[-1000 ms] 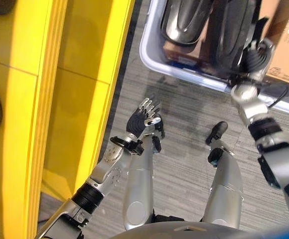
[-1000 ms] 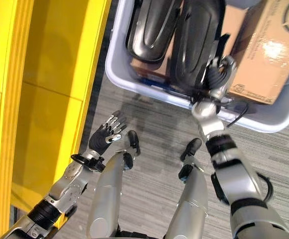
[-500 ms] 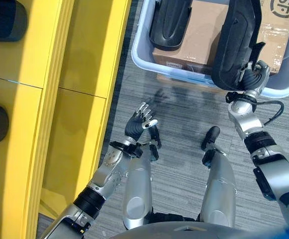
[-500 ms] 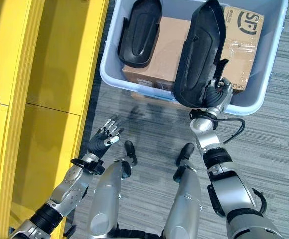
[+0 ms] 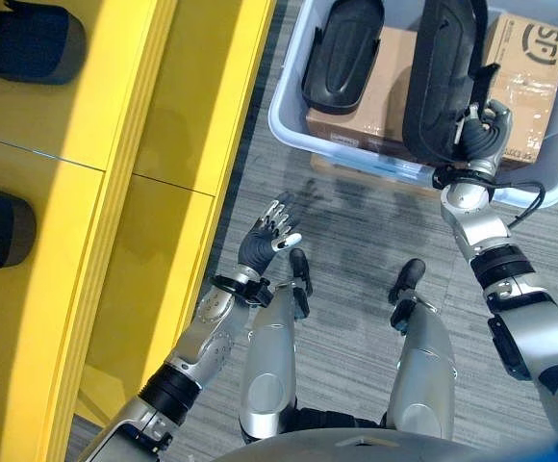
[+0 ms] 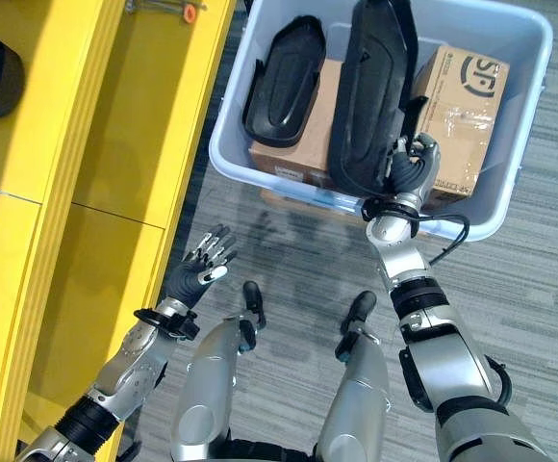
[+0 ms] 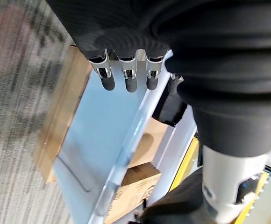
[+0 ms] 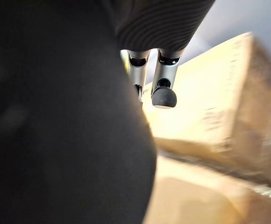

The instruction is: Move parts from the plastic box to the shelf.

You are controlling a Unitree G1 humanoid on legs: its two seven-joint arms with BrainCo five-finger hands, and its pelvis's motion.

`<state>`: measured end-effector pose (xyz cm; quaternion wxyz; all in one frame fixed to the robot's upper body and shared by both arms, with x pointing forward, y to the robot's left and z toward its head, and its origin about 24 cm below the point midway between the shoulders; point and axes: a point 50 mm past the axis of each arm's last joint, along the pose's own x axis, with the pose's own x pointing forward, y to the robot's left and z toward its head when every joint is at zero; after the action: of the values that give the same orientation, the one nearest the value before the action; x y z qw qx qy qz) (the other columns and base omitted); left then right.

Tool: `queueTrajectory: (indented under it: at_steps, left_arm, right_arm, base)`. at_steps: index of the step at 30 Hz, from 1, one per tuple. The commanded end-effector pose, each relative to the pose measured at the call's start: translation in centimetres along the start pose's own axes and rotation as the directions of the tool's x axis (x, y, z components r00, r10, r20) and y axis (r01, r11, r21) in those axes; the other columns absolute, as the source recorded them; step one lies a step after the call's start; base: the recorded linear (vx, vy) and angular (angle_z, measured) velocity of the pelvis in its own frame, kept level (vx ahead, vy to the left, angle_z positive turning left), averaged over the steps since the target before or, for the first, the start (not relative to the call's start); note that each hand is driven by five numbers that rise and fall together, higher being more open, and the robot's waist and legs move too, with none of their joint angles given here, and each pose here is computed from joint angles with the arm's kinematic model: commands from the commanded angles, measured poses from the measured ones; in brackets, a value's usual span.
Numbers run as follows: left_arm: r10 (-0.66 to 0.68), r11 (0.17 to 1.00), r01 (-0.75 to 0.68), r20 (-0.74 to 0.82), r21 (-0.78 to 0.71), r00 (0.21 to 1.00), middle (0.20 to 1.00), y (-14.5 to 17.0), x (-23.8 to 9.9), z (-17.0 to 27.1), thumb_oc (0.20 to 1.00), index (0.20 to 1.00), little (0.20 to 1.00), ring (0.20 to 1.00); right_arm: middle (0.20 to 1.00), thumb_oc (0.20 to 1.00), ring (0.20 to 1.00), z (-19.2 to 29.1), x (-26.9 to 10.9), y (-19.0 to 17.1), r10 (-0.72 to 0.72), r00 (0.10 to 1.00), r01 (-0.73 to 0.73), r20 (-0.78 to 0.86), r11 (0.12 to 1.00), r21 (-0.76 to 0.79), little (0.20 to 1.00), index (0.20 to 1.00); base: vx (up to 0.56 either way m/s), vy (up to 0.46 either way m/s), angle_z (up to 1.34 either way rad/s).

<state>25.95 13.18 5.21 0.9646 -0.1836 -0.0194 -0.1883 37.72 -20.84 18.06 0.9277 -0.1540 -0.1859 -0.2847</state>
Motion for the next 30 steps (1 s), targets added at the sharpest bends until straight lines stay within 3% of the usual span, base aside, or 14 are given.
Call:
queueTrajectory:
  at_steps: [1, 10, 17, 27, 30]
  left_arm:
    - [-0.102, 0.994, 0.098, 0.078, 0.058, 0.992, 1.000, -1.3, -0.9, 1.6, 1.000, 1.000, 1.000, 1.000]
    - [-0.032, 0.998, 0.028, 0.081, 0.054, 0.996, 1.000, -0.1, -2.4, 1.0, 1.000, 1.000, 1.000, 1.000]
    - [0.020, 0.992, -0.026, 0.053, 0.125, 0.998, 1.000, 0.8, -4.0, -0.6, 1.000, 1.000, 1.000, 1.000]
    - [0.059, 0.982, -0.064, 0.030, 0.178, 0.998, 1.000, 1.1, -3.8, -0.9, 1.000, 1.000, 1.000, 1.000]
    - [0.067, 0.984, -0.067, 0.009, 0.163, 0.998, 1.000, 1.5, -3.9, -0.9, 1.000, 1.000, 1.000, 1.000]
  right_arm:
    - [0.200, 0.200, 0.200, 6.1, 1.4, -0.2, 0.008, 0.976, -0.042, 0.217, 0.987, 0.153, 0.200, 0.200]
    - [0.200, 0.200, 0.200, 6.6, -0.7, 2.5, 0.277, 0.945, -0.313, 0.173, 0.920, 0.237, 0.200, 0.200]
    - [0.200, 0.200, 0.200, 3.9, -7.8, 7.5, 0.578, 0.815, -0.556, 0.048, 0.755, 0.347, 0.200, 0.200]
    - [0.200, 0.200, 0.200, 2.5, -14.4, 10.5, 0.713, 0.701, -0.646, 0.001, 0.634, 0.425, 0.200, 0.200]
    - [0.200, 0.200, 0.200, 2.2, -14.8, 9.8, 0.708, 0.706, -0.657, 0.010, 0.649, 0.385, 0.200, 0.200]
  base:
    - [0.01, 0.012, 0.04]
    - [0.04, 0.045, 0.06]
    - [0.07, 0.221, 0.18]
    - [-0.01, 0.156, -0.02]
    - [-0.06, 0.032, 0.14]
